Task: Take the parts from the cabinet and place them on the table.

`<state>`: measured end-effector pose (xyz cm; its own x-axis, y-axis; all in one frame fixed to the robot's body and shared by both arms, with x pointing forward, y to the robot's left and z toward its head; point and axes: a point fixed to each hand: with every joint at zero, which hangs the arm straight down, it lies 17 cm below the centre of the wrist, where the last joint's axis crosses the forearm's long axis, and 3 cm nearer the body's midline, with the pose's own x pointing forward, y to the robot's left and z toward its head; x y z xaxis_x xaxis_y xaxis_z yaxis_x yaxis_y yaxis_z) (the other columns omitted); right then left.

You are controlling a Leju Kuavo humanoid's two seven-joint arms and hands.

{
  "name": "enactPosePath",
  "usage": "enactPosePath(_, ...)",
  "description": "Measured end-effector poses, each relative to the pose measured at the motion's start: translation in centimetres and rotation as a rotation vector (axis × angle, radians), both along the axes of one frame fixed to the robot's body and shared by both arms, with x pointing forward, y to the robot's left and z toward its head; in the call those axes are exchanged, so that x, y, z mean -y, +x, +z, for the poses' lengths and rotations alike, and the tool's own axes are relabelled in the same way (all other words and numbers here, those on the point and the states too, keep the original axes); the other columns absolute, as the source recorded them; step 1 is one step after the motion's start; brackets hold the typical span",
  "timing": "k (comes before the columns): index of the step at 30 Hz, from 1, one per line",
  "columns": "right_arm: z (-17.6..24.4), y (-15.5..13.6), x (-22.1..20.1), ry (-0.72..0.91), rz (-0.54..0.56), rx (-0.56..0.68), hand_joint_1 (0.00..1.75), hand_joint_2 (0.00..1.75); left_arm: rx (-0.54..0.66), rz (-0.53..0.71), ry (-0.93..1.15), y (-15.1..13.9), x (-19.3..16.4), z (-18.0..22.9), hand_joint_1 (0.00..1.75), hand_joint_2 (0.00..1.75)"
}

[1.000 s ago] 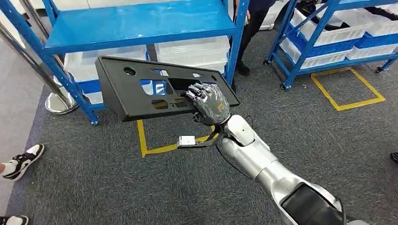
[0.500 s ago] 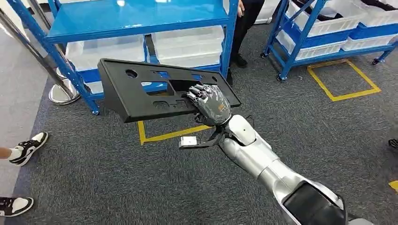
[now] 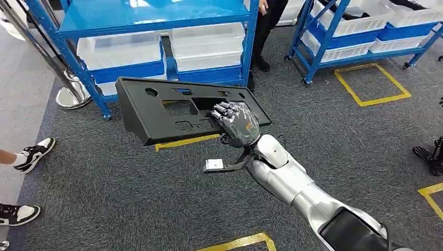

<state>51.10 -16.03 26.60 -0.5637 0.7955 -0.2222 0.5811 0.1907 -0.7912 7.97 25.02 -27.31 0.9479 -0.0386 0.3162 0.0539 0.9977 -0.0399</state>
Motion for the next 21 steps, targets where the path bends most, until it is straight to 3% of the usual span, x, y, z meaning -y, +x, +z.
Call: enactPosePath(21,-0.6,0.6,-0.6,0.014,-0.016,-0.032,1.75,1.75,-0.008,0.018,-0.017,-0.3,-0.2,0.0,0.0,1.75)
